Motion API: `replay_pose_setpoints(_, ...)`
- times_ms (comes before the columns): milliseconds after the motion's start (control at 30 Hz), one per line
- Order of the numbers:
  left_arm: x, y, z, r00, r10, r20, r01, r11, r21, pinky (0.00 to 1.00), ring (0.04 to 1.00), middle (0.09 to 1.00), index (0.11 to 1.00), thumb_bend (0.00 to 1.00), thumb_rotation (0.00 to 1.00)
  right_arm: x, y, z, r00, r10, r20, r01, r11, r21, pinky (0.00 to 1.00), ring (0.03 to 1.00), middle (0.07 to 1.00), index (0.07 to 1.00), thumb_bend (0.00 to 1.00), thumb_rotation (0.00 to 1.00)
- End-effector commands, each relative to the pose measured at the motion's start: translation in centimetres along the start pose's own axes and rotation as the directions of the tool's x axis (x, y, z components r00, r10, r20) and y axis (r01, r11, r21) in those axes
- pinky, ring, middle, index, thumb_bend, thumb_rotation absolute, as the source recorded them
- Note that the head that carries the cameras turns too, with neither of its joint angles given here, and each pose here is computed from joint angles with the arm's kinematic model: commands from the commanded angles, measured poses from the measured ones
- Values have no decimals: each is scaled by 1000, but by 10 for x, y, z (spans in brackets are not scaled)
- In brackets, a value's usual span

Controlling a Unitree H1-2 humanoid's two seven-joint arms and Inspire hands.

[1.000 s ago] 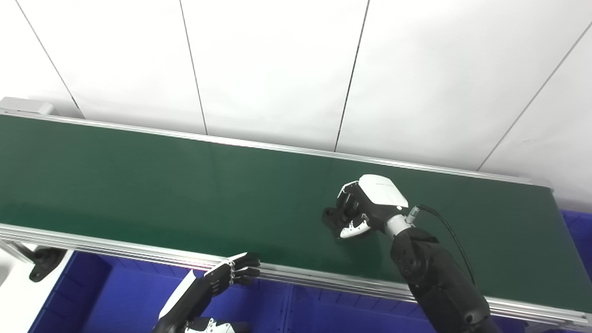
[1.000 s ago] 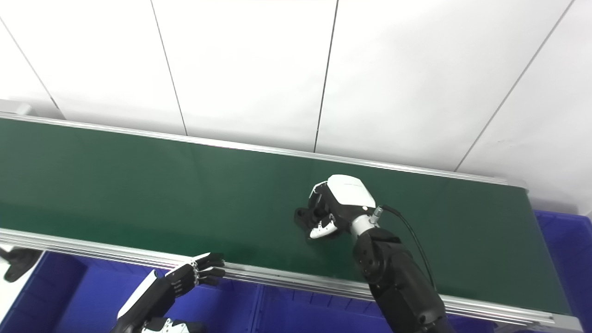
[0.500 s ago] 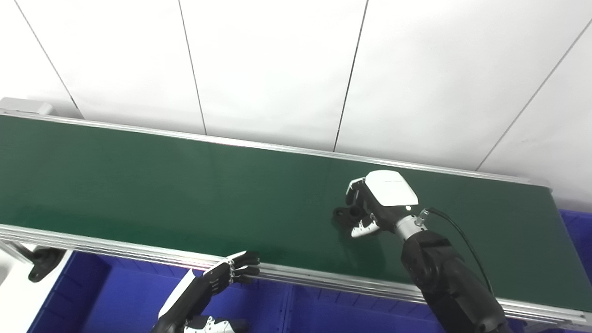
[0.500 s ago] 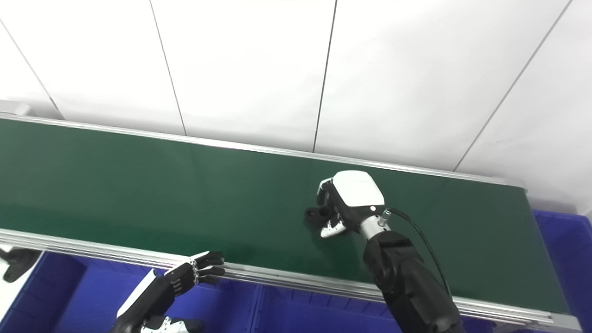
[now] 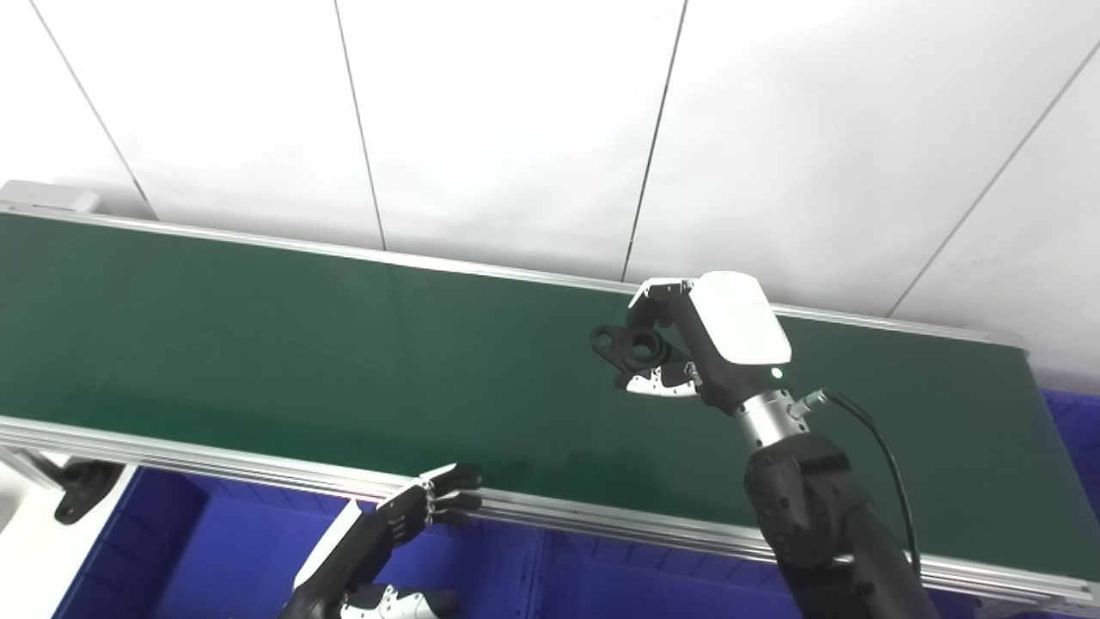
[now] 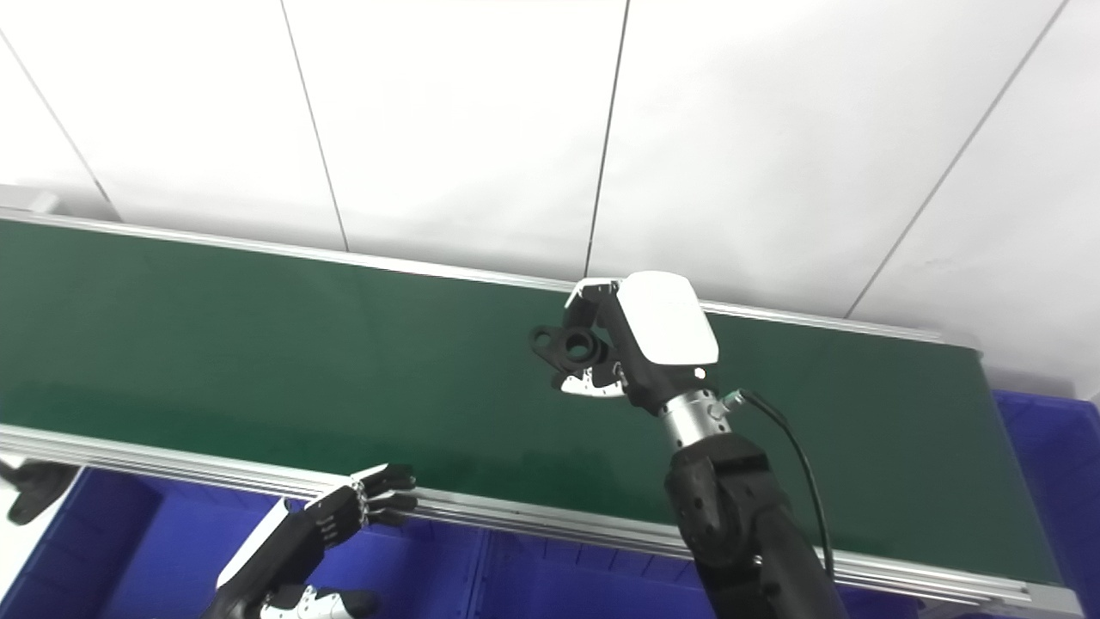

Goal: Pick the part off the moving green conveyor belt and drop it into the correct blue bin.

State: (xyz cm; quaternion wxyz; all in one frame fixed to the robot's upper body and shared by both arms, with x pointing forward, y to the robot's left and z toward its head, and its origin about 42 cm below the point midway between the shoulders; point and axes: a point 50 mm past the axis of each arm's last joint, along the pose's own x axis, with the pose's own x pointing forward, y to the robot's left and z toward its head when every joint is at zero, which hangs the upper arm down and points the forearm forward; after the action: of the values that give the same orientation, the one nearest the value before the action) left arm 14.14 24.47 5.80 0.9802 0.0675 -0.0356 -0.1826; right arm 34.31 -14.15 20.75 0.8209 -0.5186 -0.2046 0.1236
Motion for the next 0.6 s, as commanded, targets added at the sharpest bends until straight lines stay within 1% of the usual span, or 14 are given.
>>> replay_pose_setpoints(0, -1, 5, 9, 998, 5, 58, -6, 1000, 16, 735, 792, 849, 850, 849, 509, -6, -15, 5, 998, -59, 3, 59, 998, 34, 362, 494, 510, 444, 497, 0)
replay_pose_setpoints(100, -2, 5, 10, 998, 8, 57, -9, 1000, 16, 735, 791, 849, 849, 848, 505, -19, -14, 4, 997, -74, 16, 74, 996, 46, 366, 494, 509, 443, 497, 0)
replay_pose_setpoints(233, -3, 6, 12, 998, 11, 60, -12, 1000, 22, 734, 788, 846, 845, 848, 507, -47, -3, 4, 997, -75, 30, 74, 997, 37, 376, 509, 497, 431, 494, 0)
replay_pose_setpoints(267, -3, 6, 12, 998, 11, 62, -13, 1000, 22, 729, 785, 844, 844, 844, 502, -53, -1, 4, 997, -75, 36, 73, 997, 39, 385, 494, 493, 440, 496, 0)
replay_pose_setpoints(400, -4, 7, 14, 998, 16, 64, -18, 1000, 21, 731, 786, 842, 842, 850, 497, -89, 14, 10, 998, -44, 40, 41, 997, 66, 394, 507, 487, 427, 495, 0)
replay_pose_setpoints(467, -5, 8, 15, 998, 14, 65, -16, 1000, 24, 729, 787, 842, 842, 849, 493, -109, 22, 15, 999, -31, 42, 27, 995, 94, 406, 512, 484, 423, 495, 0)
replay_pose_setpoints(567, -6, 9, 17, 998, 10, 68, -11, 1000, 20, 725, 785, 843, 843, 840, 484, -131, 28, 25, 999, -11, 40, 6, 992, 124, 424, 510, 481, 426, 496, 0)
